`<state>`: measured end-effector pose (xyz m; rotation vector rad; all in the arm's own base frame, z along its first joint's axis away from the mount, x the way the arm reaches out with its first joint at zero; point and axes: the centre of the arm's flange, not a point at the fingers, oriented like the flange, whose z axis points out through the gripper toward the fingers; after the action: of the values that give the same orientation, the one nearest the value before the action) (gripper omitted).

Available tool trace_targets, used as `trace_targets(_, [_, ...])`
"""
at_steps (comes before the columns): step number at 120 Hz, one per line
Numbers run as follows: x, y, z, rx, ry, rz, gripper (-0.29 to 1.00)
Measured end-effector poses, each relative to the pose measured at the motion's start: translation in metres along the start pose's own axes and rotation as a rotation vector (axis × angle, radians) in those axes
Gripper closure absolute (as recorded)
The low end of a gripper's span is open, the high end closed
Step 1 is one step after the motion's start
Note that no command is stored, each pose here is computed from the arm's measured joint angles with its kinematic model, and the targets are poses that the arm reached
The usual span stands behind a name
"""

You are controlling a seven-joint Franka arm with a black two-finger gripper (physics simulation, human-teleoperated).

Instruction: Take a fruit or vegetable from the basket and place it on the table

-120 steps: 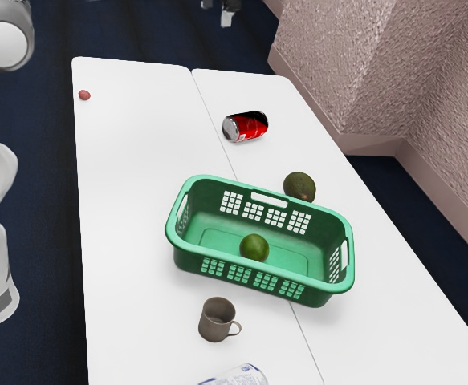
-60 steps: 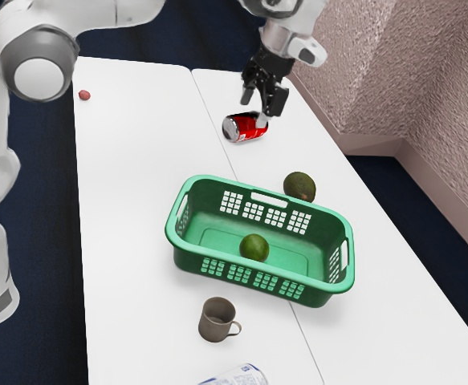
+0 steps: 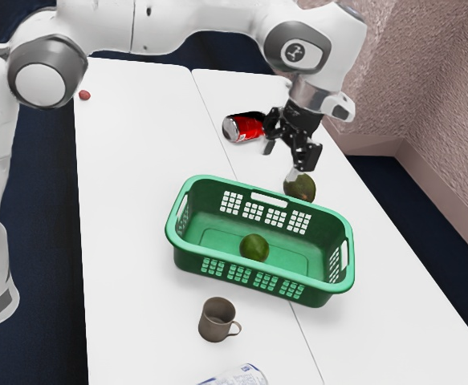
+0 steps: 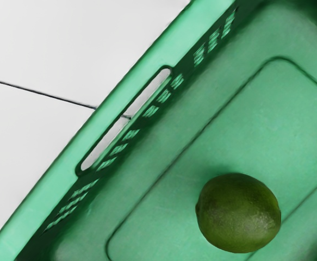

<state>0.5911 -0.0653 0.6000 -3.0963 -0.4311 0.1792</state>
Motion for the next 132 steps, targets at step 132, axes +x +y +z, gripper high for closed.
trace_targets(132, [-0.019,0.06,0.143,-0.081,0.118,-0.581,0.0])
